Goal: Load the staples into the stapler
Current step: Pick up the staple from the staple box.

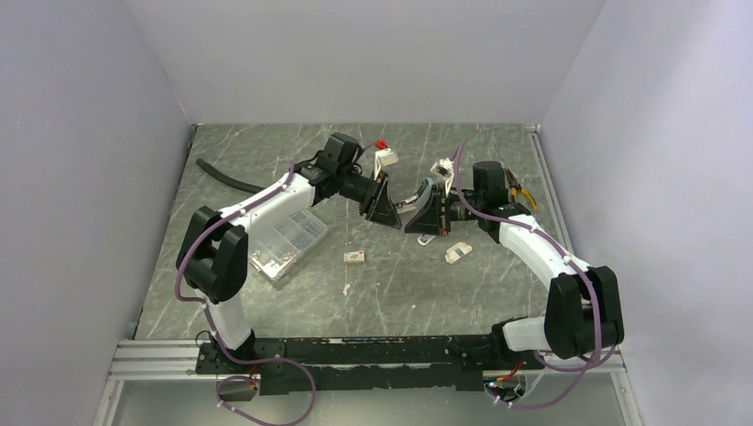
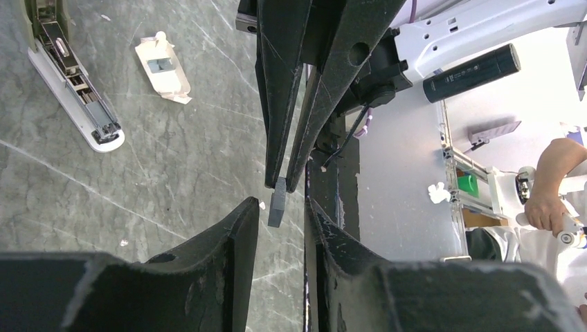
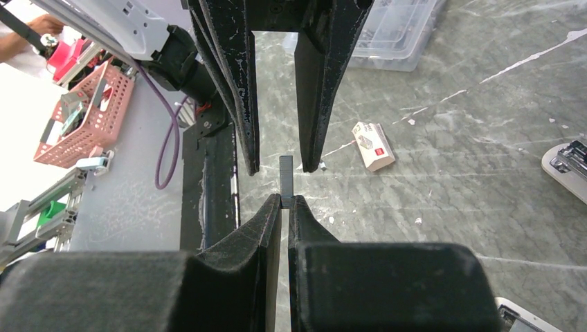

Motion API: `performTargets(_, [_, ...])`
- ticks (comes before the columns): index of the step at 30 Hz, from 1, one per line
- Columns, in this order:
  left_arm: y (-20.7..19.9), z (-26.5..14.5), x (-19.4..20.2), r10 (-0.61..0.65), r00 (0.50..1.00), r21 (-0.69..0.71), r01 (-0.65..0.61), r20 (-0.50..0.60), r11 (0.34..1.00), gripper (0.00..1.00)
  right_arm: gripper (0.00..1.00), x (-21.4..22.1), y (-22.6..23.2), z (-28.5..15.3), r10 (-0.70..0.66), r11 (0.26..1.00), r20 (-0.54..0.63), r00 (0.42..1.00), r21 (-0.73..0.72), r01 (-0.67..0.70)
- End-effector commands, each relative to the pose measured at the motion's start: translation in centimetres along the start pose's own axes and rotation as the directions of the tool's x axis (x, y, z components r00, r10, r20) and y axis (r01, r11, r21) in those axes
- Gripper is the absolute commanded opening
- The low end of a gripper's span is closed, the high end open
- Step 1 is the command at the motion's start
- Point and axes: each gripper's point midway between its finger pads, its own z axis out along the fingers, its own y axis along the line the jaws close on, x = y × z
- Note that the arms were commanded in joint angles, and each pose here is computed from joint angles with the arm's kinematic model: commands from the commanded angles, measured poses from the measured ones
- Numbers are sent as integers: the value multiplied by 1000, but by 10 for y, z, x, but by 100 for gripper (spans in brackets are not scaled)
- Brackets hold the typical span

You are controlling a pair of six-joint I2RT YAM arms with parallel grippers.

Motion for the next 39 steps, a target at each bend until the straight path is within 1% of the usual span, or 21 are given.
performTargets(1, [-10,2,-12,66,998,43,-67,11,997,35,0,-17,2,0,-86,996,18,996,-7,86])
performTargets(21, [-12,2,-11,80,997,55,-80,7,995,22,0,-16,1,0,-82,997,15,997,-4,82])
performTargets(28, [-14,1,-12,92,996,58,-92,11,994,16,0,-17,-1,1,-71,997,17,997,4,71])
performTargets(31, [-14,1,-11,97,995,58,-97,14,994,12,3,-17,-1,1,-64,998,17,998,3,64])
performTargets(33, [-14,1,-11,100,995,57,-101,13,993,9,8,-18,-1,1,-61,998,16,998,-1,62])
performTargets(39, [-14,0,-9,104,995,56,-104,11,993,3,27,-20,0,0,-55,999,8,998,1,55])
